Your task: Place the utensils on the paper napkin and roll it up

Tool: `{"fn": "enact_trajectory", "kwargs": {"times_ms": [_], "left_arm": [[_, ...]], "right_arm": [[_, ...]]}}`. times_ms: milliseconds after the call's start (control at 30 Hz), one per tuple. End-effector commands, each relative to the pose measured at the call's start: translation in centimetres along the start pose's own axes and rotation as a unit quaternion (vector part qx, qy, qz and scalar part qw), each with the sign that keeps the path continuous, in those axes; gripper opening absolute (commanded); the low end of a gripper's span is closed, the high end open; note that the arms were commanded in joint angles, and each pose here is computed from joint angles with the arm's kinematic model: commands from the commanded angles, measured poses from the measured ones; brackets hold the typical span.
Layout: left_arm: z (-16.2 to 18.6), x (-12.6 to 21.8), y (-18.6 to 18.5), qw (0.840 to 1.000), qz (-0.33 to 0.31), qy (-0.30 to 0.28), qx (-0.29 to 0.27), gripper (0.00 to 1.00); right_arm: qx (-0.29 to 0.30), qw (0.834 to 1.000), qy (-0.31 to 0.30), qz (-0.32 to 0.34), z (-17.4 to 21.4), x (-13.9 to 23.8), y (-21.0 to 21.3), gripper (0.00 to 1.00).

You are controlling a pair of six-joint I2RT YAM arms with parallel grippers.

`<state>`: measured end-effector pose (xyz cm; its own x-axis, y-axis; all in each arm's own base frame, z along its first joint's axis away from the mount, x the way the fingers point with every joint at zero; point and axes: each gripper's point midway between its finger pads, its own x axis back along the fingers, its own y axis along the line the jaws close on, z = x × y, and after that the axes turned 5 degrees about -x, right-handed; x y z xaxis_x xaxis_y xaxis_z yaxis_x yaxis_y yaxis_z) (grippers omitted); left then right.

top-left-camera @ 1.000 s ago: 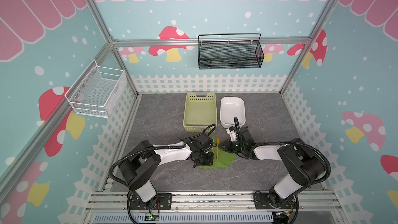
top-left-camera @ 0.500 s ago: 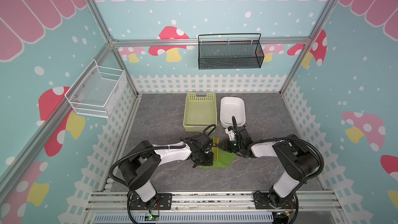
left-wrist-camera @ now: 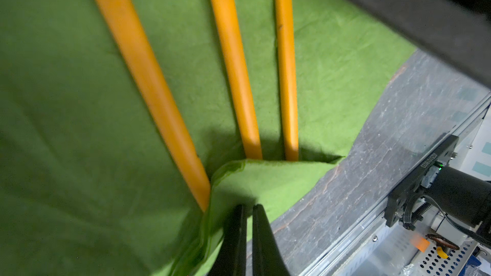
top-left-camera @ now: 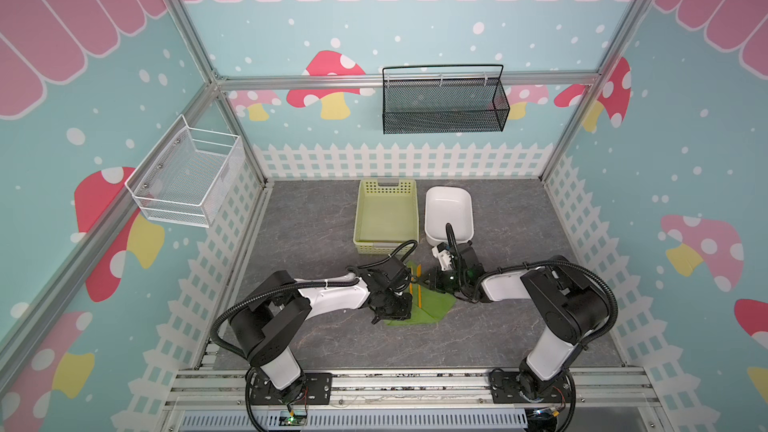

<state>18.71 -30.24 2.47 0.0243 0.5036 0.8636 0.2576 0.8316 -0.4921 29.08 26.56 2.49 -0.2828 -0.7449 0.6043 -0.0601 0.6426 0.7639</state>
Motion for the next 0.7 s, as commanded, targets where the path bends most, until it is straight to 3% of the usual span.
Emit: {"fn": "enact_trajectory", "kwargs": {"times_ms": [0, 367, 667], "left_arm": [[0.4, -0.6, 0.3, 1.000, -0.001, 0.008, 0.005, 0.11], [0.4, -0.6, 0.3, 1.000, 0.000, 0.008, 0.006, 0.11], [0.4, -0.5, 0.2, 1.000, 0.002, 0.007, 0.004, 0.11]], "right_arm": [[0.004, 1.000, 0.005, -0.002, -0.1, -0.3, -0.1, 0.18], [0.009, 1.000, 0.004, -0.013, 0.0, -0.1, 0.4, 0.11], [0.022, 1.000, -0.011, -0.019, -0.4, 1.7, 1.9, 0.14]]}}
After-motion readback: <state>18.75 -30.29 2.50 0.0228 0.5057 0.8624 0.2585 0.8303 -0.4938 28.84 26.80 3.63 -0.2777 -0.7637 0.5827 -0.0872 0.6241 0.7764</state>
